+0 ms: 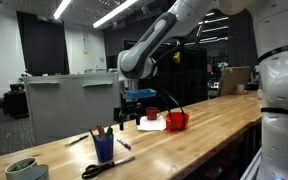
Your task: Put the purple pen in the blue cup.
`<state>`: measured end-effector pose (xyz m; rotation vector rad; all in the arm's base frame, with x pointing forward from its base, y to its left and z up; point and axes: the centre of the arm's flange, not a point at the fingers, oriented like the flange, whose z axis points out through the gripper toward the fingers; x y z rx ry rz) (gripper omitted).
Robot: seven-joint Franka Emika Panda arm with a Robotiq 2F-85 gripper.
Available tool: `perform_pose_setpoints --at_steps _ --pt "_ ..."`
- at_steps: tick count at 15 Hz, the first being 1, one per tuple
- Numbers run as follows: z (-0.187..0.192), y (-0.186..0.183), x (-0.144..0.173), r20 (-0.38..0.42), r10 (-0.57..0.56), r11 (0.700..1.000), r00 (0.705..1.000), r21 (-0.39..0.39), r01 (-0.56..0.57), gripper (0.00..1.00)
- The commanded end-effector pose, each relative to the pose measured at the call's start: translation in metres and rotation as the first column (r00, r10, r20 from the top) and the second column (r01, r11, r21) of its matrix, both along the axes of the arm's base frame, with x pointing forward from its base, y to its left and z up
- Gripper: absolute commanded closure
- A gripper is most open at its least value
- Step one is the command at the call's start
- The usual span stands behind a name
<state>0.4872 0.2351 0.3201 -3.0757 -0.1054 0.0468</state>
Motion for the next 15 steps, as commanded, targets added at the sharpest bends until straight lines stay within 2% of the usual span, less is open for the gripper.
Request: perform_pose_setpoints --at_steps 1,15 --pt "-0.014 0.007 0.024 0.003 -0.002 1.0 1.0 0.002 0.002 0.0" --pt "-0.061 -0.003 0.045 -0.043 -0.082 0.997 0.996 -0.009 0.082 0.0"
